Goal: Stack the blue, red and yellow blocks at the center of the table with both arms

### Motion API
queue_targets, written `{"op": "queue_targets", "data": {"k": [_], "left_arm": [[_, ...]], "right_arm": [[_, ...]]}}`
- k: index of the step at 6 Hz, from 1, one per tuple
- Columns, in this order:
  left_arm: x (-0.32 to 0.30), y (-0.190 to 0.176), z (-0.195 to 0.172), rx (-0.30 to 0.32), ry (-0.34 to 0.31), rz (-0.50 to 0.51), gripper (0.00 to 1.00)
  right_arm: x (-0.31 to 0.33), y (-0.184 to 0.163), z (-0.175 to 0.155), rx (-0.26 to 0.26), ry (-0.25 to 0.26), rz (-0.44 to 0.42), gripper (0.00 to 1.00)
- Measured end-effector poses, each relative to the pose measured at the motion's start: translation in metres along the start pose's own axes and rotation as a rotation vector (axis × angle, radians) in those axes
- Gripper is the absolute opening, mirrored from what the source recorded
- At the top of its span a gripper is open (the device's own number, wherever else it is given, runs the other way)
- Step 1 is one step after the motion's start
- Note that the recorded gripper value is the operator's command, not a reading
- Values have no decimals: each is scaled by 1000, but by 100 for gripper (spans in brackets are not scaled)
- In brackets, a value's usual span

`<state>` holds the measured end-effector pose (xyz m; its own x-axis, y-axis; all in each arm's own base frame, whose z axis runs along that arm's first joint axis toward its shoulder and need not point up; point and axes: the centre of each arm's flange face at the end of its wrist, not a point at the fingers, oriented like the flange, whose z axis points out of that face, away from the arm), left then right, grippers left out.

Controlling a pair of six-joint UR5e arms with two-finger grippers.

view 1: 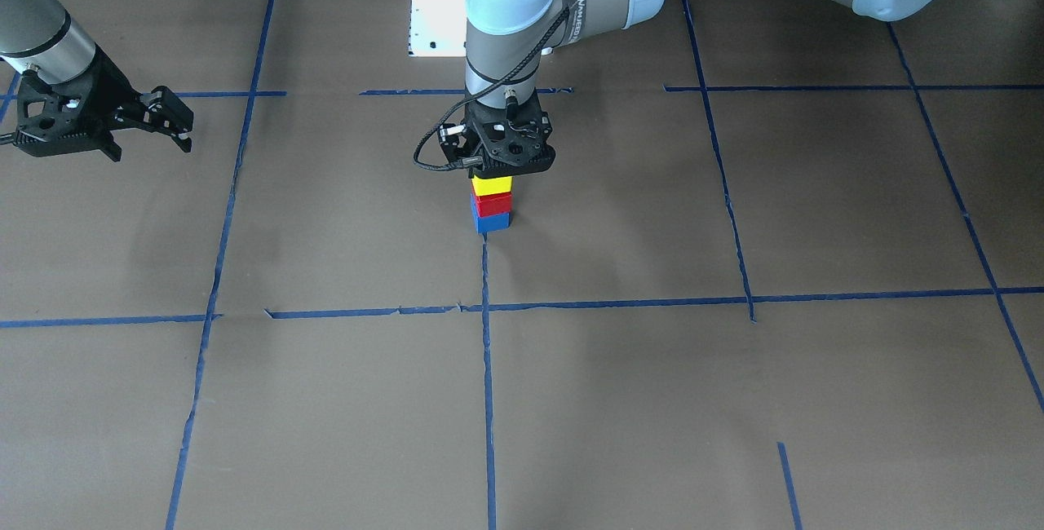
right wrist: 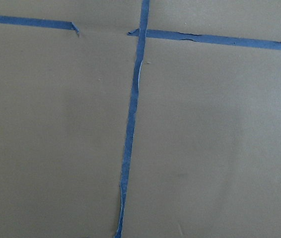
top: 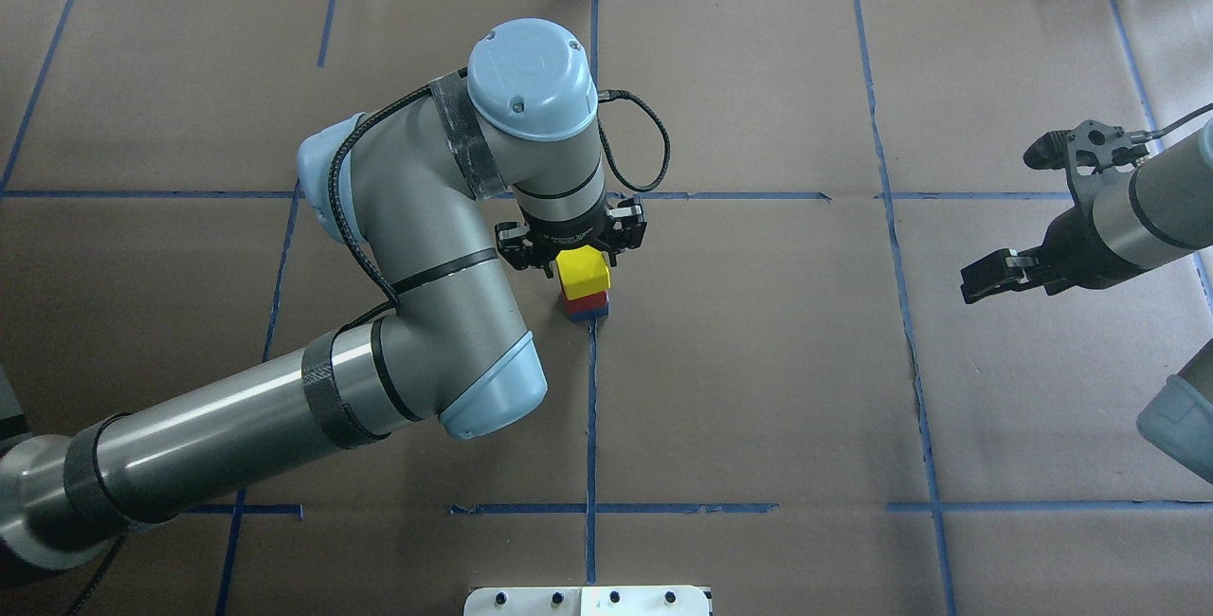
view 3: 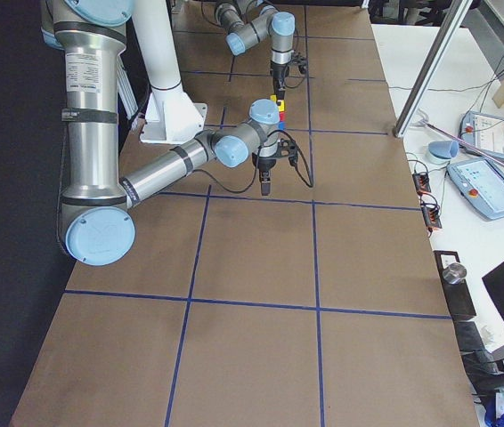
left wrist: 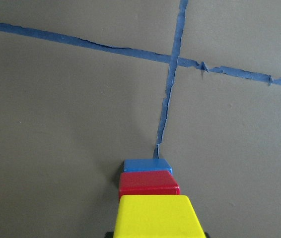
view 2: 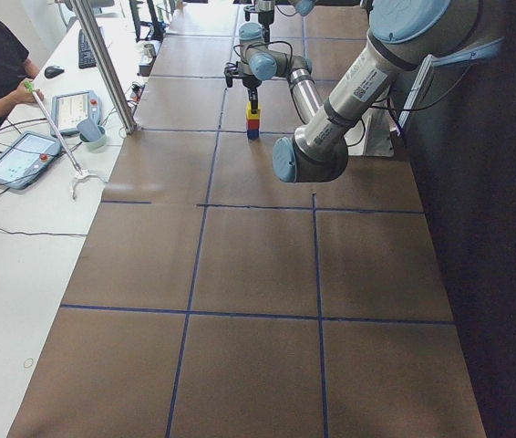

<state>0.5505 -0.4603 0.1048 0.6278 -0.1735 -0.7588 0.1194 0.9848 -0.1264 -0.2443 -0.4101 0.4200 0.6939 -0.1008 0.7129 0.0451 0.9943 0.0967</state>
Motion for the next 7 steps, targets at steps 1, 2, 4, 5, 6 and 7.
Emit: {"op": "queue_targets", "data": {"k": [1,2,4,5,6,7], "left_arm": [[1,1,-2,0,5,-3,100],[2,3,-8,-1,17,-8,100],[-14,10,-42,16,71,-5,100],[-48,9,-53,31,81,11,100],[-95,9,-54,44,74,79,100],[-144,7,-55,61,58,171,100]], "right_arm": [[0,0,0,0,0,0,100],[0,0,0,0,0,0,100],[4,-2,-12,9,-17,10,100],[25,-8,-26,10,-34,20,100],[66,-11,-39,14,-31,-6,100],[118,-5,-53,17,-27,-39,100]]}}
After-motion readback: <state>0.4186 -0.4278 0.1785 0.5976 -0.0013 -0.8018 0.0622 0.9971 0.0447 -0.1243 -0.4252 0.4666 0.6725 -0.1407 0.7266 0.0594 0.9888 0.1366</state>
